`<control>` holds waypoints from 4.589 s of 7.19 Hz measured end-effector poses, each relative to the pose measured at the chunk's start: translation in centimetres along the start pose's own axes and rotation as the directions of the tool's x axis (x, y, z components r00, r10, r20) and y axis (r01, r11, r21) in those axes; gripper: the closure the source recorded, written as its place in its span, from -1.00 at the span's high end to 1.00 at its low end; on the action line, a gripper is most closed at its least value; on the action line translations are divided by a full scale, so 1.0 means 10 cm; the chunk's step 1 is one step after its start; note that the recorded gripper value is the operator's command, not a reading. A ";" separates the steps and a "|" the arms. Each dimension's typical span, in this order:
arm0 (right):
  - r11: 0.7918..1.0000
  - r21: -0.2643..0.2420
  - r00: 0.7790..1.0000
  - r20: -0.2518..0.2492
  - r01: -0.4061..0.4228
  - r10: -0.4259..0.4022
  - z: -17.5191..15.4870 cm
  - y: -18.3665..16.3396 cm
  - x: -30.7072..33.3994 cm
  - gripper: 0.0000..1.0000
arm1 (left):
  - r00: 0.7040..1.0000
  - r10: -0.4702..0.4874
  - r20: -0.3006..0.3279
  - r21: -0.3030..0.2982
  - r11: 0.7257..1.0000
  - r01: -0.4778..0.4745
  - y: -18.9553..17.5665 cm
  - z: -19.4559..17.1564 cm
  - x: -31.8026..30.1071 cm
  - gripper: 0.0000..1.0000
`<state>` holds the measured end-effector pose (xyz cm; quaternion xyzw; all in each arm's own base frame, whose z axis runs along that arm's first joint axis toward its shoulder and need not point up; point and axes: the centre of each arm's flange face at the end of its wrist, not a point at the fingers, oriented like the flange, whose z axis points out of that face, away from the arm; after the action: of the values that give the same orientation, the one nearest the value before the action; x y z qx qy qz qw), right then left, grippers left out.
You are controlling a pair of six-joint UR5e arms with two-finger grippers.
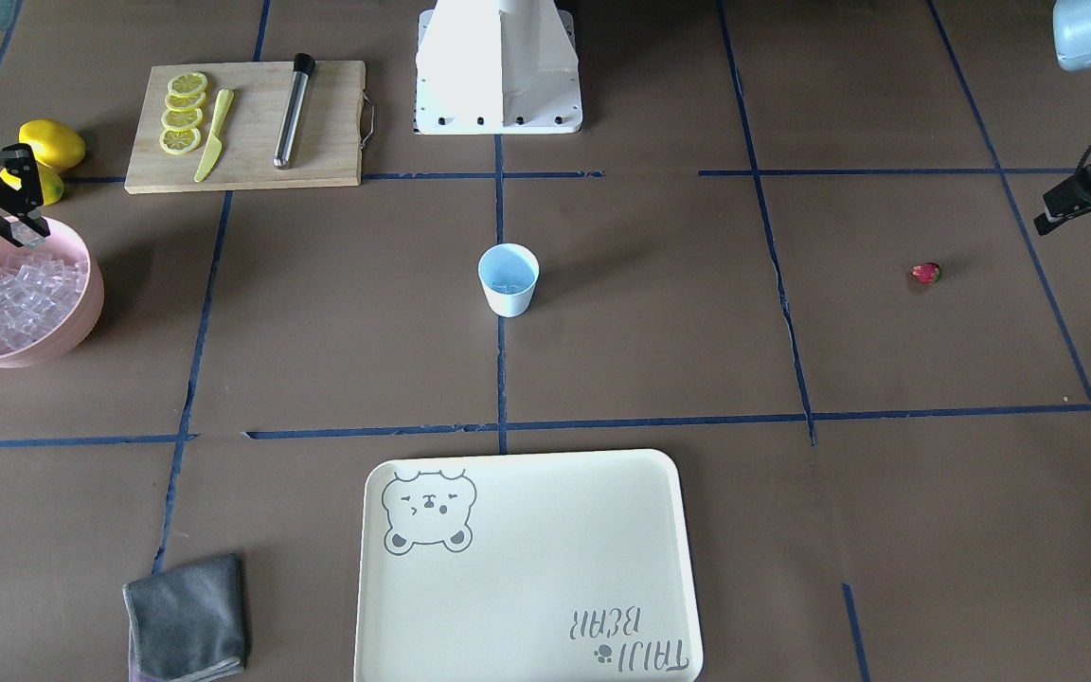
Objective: Put ice and strawberries in cup
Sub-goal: 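Carry the cube over the cup with right gripper while left arm nears strawberry, then open the right gripper to drop the ice cube into the cup, then withdraw the right gripper back over the pink bowl while left gripper grasps strawberry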
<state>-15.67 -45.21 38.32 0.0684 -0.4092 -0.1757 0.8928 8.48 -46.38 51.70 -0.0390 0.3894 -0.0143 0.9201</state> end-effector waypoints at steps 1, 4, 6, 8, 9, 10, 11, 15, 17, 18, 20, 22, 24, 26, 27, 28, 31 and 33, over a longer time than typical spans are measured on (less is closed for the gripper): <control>0.998 0.025 0.998 0.031 -0.053 0.052 -0.11 -0.11 -0.21 -1.00 | 1.000 -0.026 0.017 -0.001 1.000 0.026 0.07 0.16 0.13 1.00; 0.985 0.053 0.981 0.119 -0.163 0.156 -0.23 -0.49 -1.30 -1.00 | 0.997 -0.061 0.056 0.029 0.998 0.059 0.21 0.53 0.37 1.00; 0.975 0.073 0.971 0.126 -0.212 0.201 -0.03 -0.61 -2.30 -1.00 | 0.996 -0.058 0.061 0.026 0.998 0.056 0.22 0.59 0.40 1.00; 0.964 0.125 0.970 0.097 -0.234 0.223 0.27 -0.59 -3.05 -1.00 | 0.996 -0.055 0.066 0.028 0.998 0.053 0.21 0.61 0.42 1.00; 0.958 0.157 0.970 0.082 -0.241 0.231 0.42 -0.61 -3.31 -1.00 | 0.996 -0.054 0.072 0.033 0.998 0.052 0.20 0.61 0.42 1.00; 0.950 0.187 0.967 0.085 -0.251 0.239 0.60 -0.64 -3.54 -1.00 | 0.996 -0.053 0.075 0.036 0.998 0.051 0.20 0.61 0.42 1.00; 0.940 0.205 0.961 0.110 -0.271 0.253 0.81 -0.74 -3.73 -1.00 | 0.996 -0.053 0.075 0.037 0.998 0.050 0.19 0.61 0.42 1.00; 0.932 0.220 0.957 0.108 -0.287 0.269 1.33 -1.21 -4.41 -1.00 | 0.996 -0.052 0.076 0.038 0.998 0.049 0.19 0.61 0.43 1.00; 0.937 0.210 0.960 0.084 -0.281 0.269 1.45 -1.26 -4.42 -1.00 | 0.996 -0.052 0.076 0.037 0.998 0.049 0.19 0.61 0.43 1.00; 0.938 0.204 0.960 0.076 -0.281 0.271 1.49 -1.24 -4.39 -0.95 | 0.996 -0.051 0.076 0.037 0.998 0.049 0.19 0.61 0.43 1.00; 0.937 0.198 0.958 0.066 -0.288 0.280 1.54 -1.23 -4.35 0.96 | 0.996 -0.050 0.076 0.037 0.998 0.048 0.18 0.61 0.43 1.00; 0.933 0.202 0.954 0.072 -0.299 0.290 1.53 -1.25 -4.36 0.99 | 0.996 -0.050 0.076 0.038 0.998 0.047 0.18 0.60 0.43 1.00; 0.930 0.208 0.953 0.081 -0.302 0.292 1.47 -1.26 -4.37 0.99 | 0.996 -0.050 0.077 0.038 0.998 0.047 0.18 0.61 0.44 1.00; 0.927 0.200 0.948 0.091 -0.318 0.305 1.20 -1.31 -4.19 0.99 | 0.995 -0.044 0.092 0.029 0.999 0.041 0.21 0.71 0.48 1.00; 0.931 0.184 0.949 0.081 -0.315 0.305 0.95 -1.31 -3.93 0.99 | 0.993 -0.042 0.110 0.029 0.999 0.039 0.22 0.81 0.50 1.00; 0.941 0.175 0.957 0.064 -0.288 0.281 0.70 -1.25 -3.58 0.99 | 0.992 -0.040 0.118 0.035 0.999 0.036 0.23 0.92 0.51 1.00; 0.965 0.168 0.980 0.020 -0.200 0.199 0.32 -1.12 -2.62 0.99 | 0.996 -0.057 0.062 0.086 0.995 0.052 0.20 1.31 0.39 1.00; 0.978 0.154 0.990 -0.009 -0.138 0.141 0.18 -1.06 -2.00 0.99 | 0.997 -0.060 0.055 0.088 0.995 0.055 0.27 1.43 0.37 1.00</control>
<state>-31.83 -47.61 22.57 0.1097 -0.4162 -0.0800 0.8991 21.34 -43.05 58.78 -0.0108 0.3606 -0.0564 0.9309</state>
